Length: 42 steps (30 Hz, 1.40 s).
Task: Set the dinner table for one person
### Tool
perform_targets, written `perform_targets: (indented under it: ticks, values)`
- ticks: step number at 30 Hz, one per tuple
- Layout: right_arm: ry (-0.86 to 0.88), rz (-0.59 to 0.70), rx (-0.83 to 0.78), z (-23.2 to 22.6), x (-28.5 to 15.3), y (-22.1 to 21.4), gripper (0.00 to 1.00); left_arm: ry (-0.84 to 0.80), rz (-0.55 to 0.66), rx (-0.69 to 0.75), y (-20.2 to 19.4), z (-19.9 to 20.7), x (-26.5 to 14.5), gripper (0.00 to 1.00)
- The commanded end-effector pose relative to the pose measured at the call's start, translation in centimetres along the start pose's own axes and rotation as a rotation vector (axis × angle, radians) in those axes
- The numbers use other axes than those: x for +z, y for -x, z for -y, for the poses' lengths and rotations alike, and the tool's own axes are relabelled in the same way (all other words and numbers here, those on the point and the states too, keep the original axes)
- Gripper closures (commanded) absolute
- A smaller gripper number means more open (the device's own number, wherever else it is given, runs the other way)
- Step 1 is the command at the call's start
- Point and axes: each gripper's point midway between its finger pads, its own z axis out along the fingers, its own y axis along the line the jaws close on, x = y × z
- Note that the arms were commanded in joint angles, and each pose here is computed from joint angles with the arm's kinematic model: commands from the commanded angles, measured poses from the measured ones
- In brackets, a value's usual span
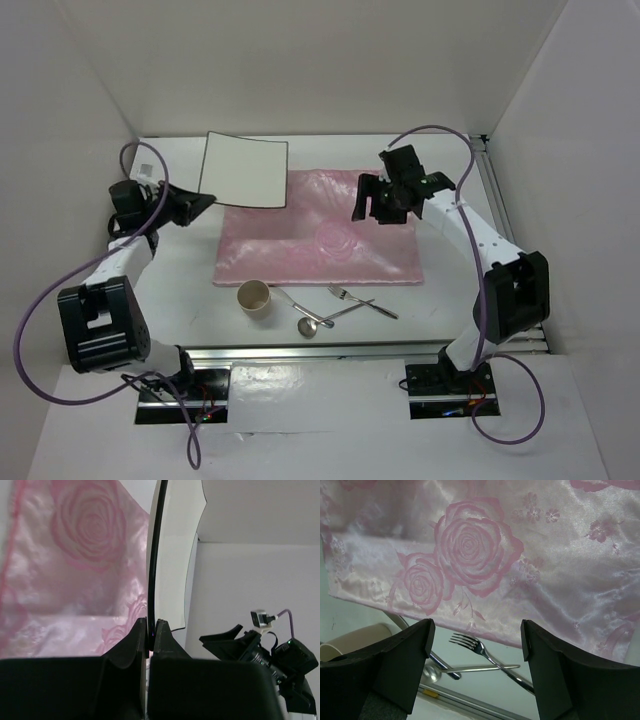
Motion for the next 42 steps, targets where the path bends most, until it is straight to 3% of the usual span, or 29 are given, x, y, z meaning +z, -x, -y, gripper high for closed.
perform_targets:
  ticks: [1, 7, 16, 24, 42]
  values:
    - [0.005, 0.099, -0.015, -1.2, -3.5, 2.4, 0.19, -0.21, 0.011, 0.111, -1.6, 7.0, 0.6, 1.0]
    - [-0.018, 0.119, -0.014, -0.9, -5.6, 2.4, 0.19, -0.251, -0.036, 0.104, -6.3, 9.5, 3.4, 1.0]
    - [-0.038, 0.141, 0.018, 0.7, -8.0, 1.1, 0.19, -0.191, -0.071, -0.017, -11.8, 7.2, 6.6, 1.0]
    - [-0.04, 0.135, 0.019, 0.8, -9.4, 0.3, 0.19, -0.256, -0.098, -0.042, -15.1, 7.8, 8.6, 1.0]
    - [-0.046, 0.114, 0.037, 1.5, -9.6, -1.1, 0.19, -0.146, -0.145, -0.12, -20.7, 4.2, 9.7, 1.0]
